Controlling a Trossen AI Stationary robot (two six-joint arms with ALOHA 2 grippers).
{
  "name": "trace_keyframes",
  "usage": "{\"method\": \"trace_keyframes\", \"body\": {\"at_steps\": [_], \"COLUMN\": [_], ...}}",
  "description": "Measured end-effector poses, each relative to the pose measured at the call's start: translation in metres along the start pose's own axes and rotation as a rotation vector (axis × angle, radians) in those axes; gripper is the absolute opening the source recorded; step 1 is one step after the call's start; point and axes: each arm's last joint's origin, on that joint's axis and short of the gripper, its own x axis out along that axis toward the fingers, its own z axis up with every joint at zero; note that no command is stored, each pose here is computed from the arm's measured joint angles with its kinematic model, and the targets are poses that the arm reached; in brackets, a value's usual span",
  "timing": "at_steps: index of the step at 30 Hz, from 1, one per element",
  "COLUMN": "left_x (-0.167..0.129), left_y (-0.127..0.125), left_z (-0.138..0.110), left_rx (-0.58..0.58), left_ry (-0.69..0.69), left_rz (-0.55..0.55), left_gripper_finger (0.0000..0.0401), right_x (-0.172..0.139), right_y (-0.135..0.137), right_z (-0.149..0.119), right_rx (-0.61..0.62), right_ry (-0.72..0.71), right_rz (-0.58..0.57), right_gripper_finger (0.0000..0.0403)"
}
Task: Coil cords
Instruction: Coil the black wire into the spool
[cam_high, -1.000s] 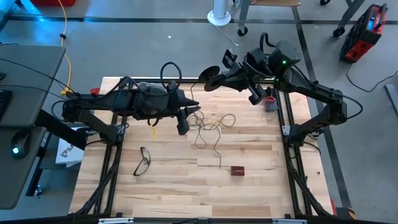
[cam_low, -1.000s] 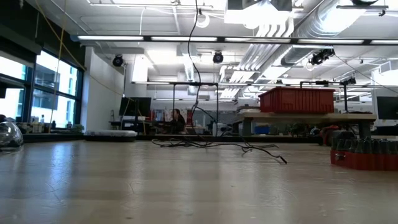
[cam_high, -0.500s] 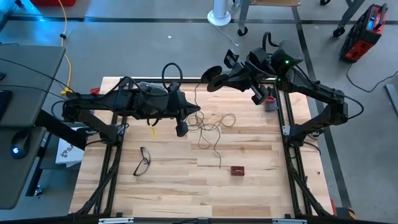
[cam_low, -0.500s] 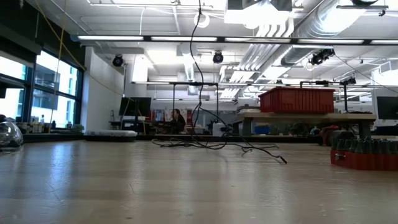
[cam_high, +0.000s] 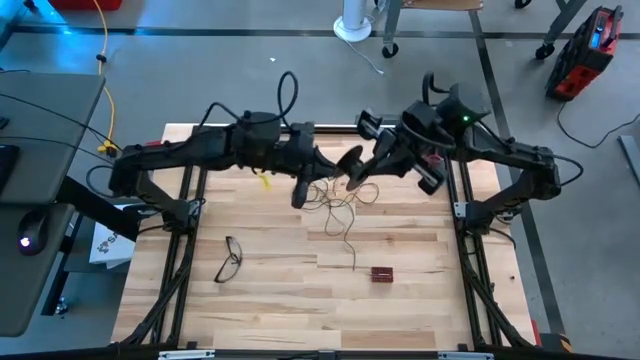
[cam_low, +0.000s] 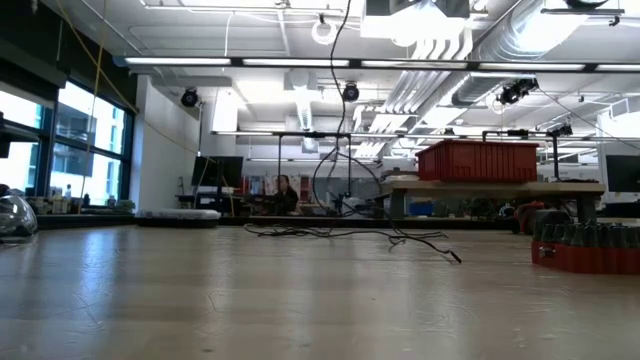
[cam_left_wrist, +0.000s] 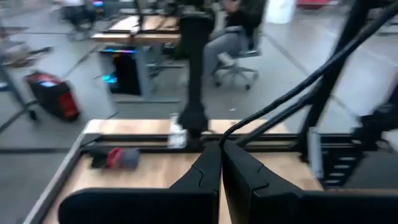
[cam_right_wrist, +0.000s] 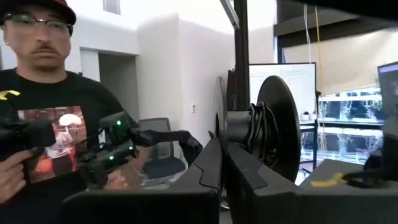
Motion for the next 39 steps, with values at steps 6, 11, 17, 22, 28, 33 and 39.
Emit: {"method": "trace_keyframes", "body": {"at_steps": [6, 11, 17, 22, 28, 33, 39], "left_x": [0.009, 0.004, -0.007, -0.011, -0.029, -0.055, -0.076], "left_y": [-0.004, -0.017, -0.02, -0.017, -0.024, -0.031, -0.039], "left_z": [0.004, 0.016, 0.024, 0.003, -0.004, 0.007, 0.017], "left_rx": [0.007, 0.11, 0.206, 0.171, 0.048, 0.062, 0.04], "left_ry": [-0.03, -0.067, -0.034, 0.203, 0.327, 0.267, 0.194], "left_rz": [-0.127, -0.191, -0.182, -0.104, -0.092, 0.066, 0.149], "left_gripper_finger": [0.0, 0.0, 0.0, 0.0, 0.0, 0.0, 0.0], "right_x": [0.011, 0.016, 0.017, 0.017, 0.016, 0.012, 0.002], "right_y": [0.004, 0.003, 0.0, 0.001, 0.0, -0.004, -0.015], "right_z": [-0.007, -0.015, -0.016, -0.01, -0.012, -0.013, -0.016], "right_rx": [0.023, 0.057, 0.027, -0.017, -0.027, -0.004, 0.032], "right_ry": [0.01, 0.031, 0.016, -0.033, -0.022, 0.007, 0.053], "right_rz": [0.016, -0.014, -0.079, -0.066, -0.078, -0.094, -0.154], "right_gripper_finger": [0.0, 0.0, 0.0, 0.0, 0.0, 0.0, 0.0]}}
